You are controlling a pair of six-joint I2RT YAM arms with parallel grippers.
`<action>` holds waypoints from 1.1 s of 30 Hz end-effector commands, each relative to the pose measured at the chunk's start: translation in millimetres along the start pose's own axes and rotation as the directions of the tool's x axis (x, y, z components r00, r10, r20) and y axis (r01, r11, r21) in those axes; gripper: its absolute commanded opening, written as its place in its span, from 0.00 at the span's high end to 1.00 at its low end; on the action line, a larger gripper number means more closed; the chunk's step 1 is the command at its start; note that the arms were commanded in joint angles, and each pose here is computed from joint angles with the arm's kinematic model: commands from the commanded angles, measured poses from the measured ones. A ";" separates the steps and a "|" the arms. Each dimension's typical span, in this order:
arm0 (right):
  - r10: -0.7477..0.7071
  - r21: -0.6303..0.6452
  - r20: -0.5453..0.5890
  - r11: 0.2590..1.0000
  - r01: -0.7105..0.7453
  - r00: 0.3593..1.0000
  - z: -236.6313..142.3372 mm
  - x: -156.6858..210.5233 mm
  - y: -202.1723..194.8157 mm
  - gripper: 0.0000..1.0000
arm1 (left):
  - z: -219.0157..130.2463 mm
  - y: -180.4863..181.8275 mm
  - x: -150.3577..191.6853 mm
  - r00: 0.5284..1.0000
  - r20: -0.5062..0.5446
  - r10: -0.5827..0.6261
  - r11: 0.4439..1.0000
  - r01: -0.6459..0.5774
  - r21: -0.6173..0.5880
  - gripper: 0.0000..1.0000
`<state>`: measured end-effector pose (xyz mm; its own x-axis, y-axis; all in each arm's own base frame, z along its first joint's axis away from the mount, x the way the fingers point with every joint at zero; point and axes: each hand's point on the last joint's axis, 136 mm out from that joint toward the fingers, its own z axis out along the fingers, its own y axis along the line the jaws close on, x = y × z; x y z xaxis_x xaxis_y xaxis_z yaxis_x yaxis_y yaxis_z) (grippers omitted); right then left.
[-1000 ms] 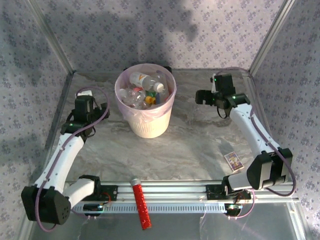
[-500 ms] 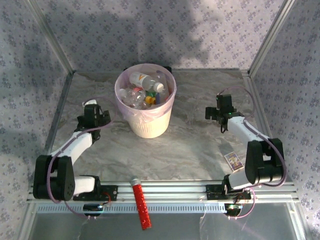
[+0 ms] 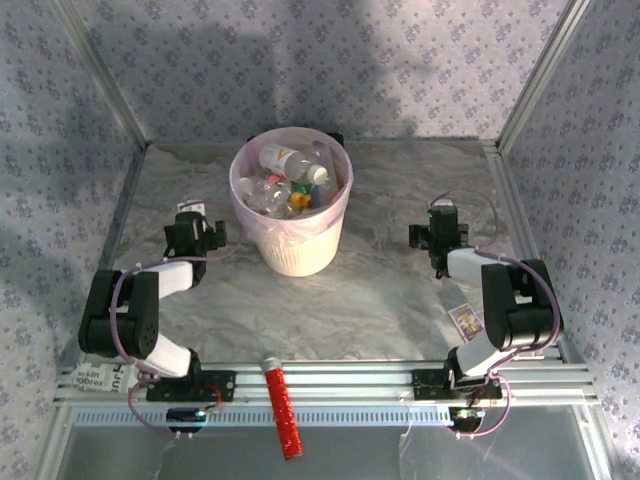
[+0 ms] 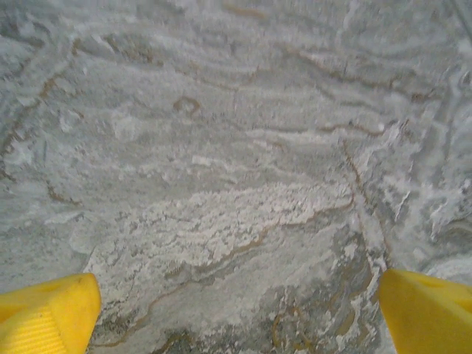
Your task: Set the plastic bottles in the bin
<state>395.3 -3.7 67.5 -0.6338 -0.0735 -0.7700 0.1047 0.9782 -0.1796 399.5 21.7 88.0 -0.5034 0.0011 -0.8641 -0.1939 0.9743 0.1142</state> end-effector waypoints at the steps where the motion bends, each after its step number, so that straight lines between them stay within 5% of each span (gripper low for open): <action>1: 0.027 0.054 0.150 0.998 -0.036 0.988 -11.1 -28.5 -18.5 0.01 | 1.0 3.6 -10.6 0.996 0.078 -0.033 0.999 0.031 0.023 0.00; 5: 0.072 0.057 0.251 0.994 -0.089 0.965 -12.4 -21.0 -31.2 0.02 | -1.8 2.1 -8.6 0.994 0.095 -0.048 0.997 0.043 0.058 0.00; 9: 0.148 0.006 0.236 0.988 -0.154 0.960 -12.7 -11.5 -41.3 0.01 | -4.2 3.0 -2.5 0.983 0.167 -0.079 0.993 0.063 0.097 0.00; 11: 0.140 0.005 0.279 0.989 -0.147 0.950 -12.0 -6.4 -38.4 0.01 | -3.5 2.6 1.7 0.991 0.117 -0.072 0.994 0.061 0.095 0.00; 33: 0.132 0.006 0.273 0.990 -0.139 0.953 -12.3 -7.3 -37.1 0.01 | -3.6 2.5 0.5 0.988 0.135 -0.071 0.994 0.058 0.094 0.00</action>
<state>384.5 -39.2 85.3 -0.3962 0.0055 -0.9182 0.2017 0.9761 -0.0812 391.1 25.5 79.1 -0.4118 -0.0315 -0.9107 -0.1560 0.9871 0.0364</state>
